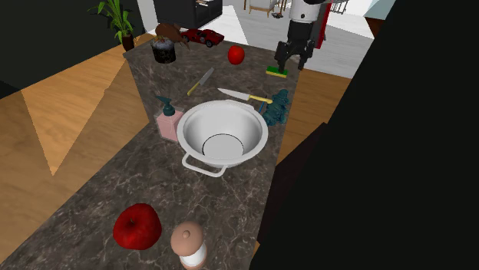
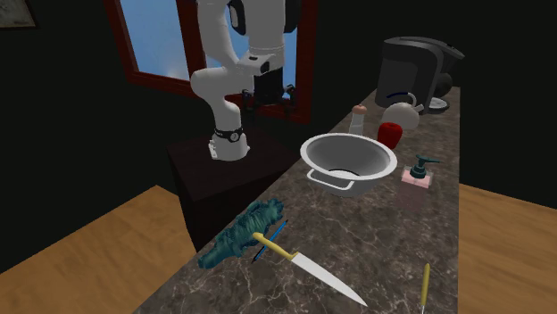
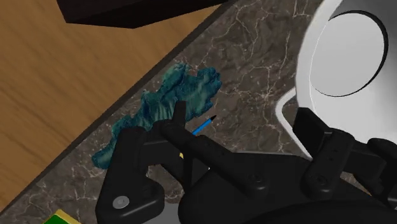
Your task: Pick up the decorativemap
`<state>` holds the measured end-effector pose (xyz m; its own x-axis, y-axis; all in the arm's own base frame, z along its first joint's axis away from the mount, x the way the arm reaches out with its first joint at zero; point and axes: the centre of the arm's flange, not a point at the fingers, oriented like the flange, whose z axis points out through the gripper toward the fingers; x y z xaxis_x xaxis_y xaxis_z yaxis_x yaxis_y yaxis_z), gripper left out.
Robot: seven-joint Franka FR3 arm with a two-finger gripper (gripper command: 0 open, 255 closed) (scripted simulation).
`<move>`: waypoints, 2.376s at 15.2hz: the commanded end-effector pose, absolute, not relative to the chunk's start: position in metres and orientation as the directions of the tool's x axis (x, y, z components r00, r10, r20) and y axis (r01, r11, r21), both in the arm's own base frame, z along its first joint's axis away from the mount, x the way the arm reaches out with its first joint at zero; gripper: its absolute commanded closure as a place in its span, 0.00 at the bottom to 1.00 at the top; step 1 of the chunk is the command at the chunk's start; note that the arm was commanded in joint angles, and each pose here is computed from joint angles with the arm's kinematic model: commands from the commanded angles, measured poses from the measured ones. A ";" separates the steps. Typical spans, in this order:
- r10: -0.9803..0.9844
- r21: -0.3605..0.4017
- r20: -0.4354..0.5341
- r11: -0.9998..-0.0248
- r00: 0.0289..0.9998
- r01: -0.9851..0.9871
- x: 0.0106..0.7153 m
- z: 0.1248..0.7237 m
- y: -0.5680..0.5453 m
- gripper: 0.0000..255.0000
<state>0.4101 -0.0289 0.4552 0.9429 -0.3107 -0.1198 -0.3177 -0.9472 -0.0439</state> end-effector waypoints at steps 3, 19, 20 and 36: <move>-0.434 -0.012 -0.106 -0.899 0.894 -0.438 0.440 0.417 -0.047 0.00; -0.825 0.094 -0.020 -0.564 0.565 -0.820 0.524 0.279 -0.164 0.00; -0.842 0.099 -0.013 -0.537 0.539 -0.838 0.527 0.271 -0.174 0.00; -0.936 0.126 0.037 -0.343 0.350 -0.931 0.540 0.179 -0.238 0.00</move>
